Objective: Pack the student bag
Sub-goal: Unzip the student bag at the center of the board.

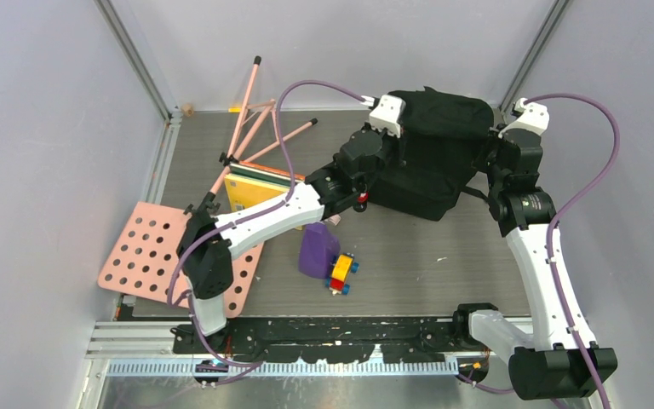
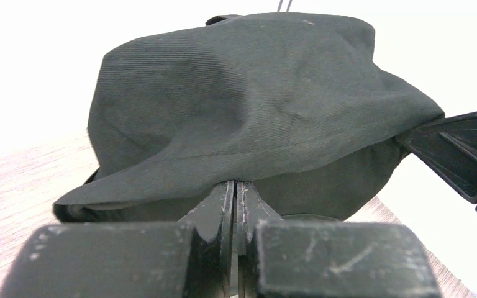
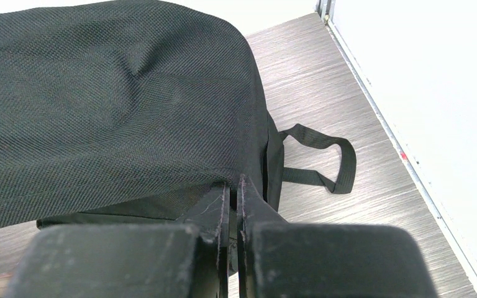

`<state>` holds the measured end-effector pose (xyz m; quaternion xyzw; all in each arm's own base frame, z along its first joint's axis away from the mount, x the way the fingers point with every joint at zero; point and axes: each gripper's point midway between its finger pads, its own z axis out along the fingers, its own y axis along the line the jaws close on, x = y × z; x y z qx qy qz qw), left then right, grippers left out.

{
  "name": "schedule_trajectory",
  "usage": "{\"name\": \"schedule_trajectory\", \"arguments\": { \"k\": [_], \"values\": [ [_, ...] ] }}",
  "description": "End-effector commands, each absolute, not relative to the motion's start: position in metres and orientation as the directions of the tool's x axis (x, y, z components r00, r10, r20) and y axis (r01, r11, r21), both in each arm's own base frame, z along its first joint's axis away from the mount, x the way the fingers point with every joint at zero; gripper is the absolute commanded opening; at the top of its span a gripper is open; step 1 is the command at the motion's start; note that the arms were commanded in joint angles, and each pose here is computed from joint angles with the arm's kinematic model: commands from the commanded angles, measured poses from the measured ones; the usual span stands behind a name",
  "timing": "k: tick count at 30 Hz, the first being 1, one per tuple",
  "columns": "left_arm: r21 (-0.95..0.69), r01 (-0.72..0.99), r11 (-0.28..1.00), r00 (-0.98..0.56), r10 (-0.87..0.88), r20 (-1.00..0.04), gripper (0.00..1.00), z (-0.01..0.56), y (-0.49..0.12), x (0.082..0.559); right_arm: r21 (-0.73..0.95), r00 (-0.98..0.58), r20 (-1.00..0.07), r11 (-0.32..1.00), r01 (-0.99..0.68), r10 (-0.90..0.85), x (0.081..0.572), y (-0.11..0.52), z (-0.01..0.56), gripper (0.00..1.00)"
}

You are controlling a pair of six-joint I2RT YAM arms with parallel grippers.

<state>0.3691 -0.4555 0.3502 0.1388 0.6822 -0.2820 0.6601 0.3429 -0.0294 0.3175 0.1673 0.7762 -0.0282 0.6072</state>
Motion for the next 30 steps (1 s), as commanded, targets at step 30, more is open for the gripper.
{"name": "schedule_trajectory", "arguments": {
  "k": [30],
  "values": [
    [-0.206, 0.550, 0.809, -0.246, -0.078, -0.966, 0.00, 0.283, -0.345, 0.408, 0.122, -0.173, -0.971, 0.964, 0.238, 0.165, 0.341, -0.027, 0.360, 0.21]
  ]
}}
